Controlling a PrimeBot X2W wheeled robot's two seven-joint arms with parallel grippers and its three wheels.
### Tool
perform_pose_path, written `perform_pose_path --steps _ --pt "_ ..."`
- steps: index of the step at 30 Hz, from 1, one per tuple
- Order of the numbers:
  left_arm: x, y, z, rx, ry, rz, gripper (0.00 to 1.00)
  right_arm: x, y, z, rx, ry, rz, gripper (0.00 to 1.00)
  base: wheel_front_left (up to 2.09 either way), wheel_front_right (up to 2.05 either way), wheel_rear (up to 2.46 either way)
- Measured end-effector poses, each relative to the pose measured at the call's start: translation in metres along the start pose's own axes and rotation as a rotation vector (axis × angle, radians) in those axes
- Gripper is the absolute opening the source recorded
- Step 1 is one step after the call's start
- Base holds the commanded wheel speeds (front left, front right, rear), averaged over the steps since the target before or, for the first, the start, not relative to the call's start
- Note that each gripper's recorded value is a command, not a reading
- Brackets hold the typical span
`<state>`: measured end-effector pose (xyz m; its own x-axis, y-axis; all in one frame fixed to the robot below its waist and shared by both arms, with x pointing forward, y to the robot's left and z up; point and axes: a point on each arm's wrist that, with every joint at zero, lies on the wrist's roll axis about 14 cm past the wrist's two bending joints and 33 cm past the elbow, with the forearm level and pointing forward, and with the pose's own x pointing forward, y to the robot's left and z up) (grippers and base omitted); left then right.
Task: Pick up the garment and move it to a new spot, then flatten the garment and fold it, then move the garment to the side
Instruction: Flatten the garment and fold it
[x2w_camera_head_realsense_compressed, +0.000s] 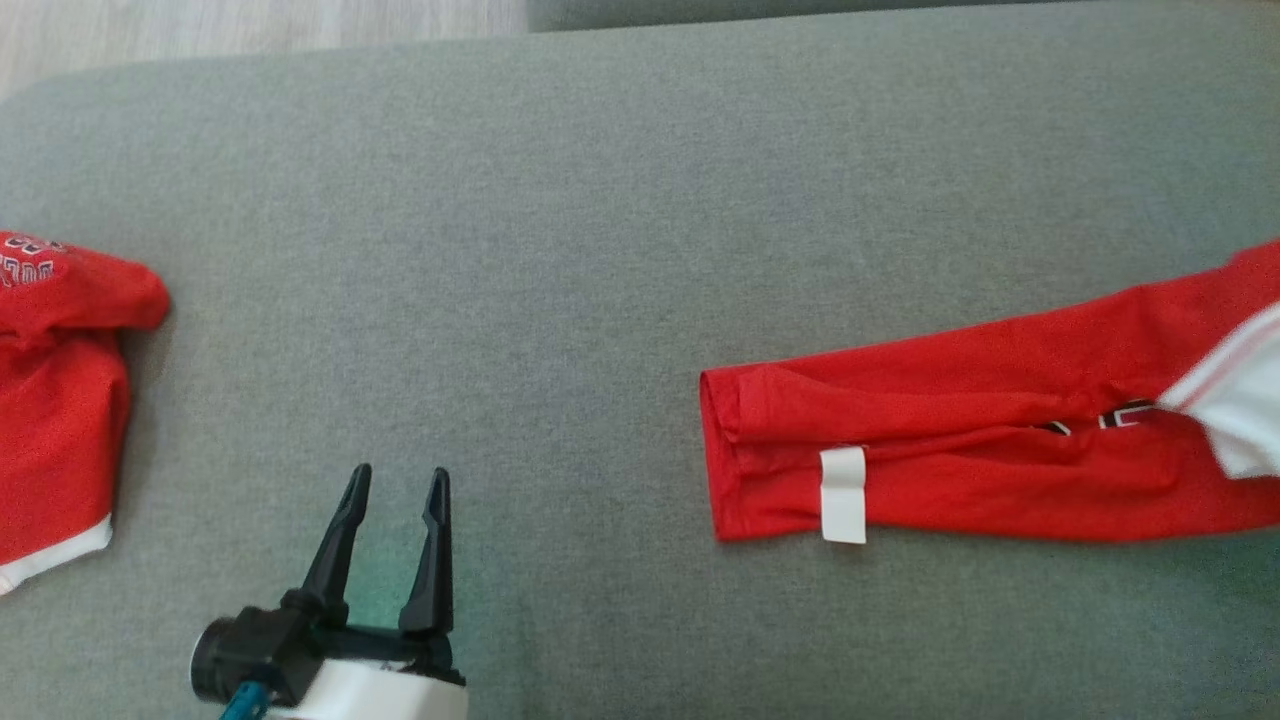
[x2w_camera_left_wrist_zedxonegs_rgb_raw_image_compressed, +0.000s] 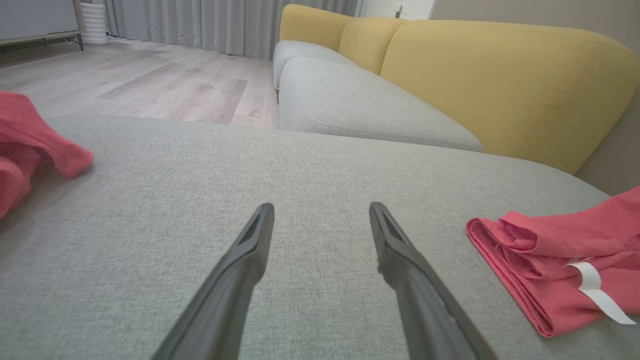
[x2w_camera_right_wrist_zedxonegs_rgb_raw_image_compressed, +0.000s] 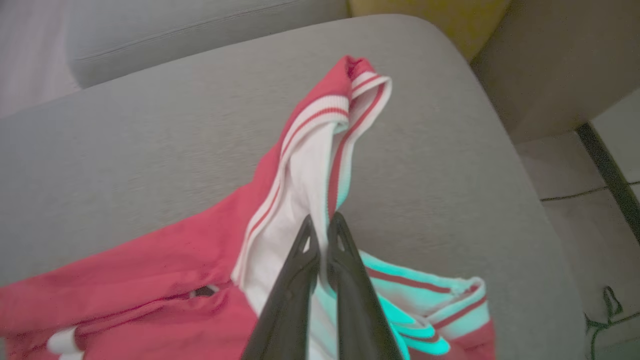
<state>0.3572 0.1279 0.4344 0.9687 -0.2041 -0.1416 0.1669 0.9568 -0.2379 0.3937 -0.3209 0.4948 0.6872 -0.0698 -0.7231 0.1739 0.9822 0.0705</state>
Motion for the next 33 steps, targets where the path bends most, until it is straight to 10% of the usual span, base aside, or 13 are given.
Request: perform_pose_path --steps 11,27,29,30,33 --pt "-0.003 -0.007 -0.018 -0.02 0.049 -0.007 1.0 -0.018 0.197 -0.047 -0.086 0.04 0.523 0.0 0.0 0.0 0.0" --pt "-0.023 0.001 -0.03 -0.024 0.084 0.043 1.0 0.012 0.272 -0.113 -0.045 0.065 0.697 0.0 0.0 0.0 0.0" --pt "-0.025 0.002 -0.03 -0.024 0.081 0.048 1.0 0.009 0.28 -0.115 -0.025 0.067 0.733 0.48 0.0 0.0 0.0" --pt "-0.025 0.002 -0.03 -0.024 0.08 0.05 1.0 0.005 0.286 -0.116 -0.004 0.067 0.762 1.0 0.0 0.0 0.0" --pt "-0.027 0.004 -0.029 -0.023 0.078 0.057 1.0 -0.01 0.304 -0.119 0.039 0.07 0.845 1.0 0.0 0.0 0.0"
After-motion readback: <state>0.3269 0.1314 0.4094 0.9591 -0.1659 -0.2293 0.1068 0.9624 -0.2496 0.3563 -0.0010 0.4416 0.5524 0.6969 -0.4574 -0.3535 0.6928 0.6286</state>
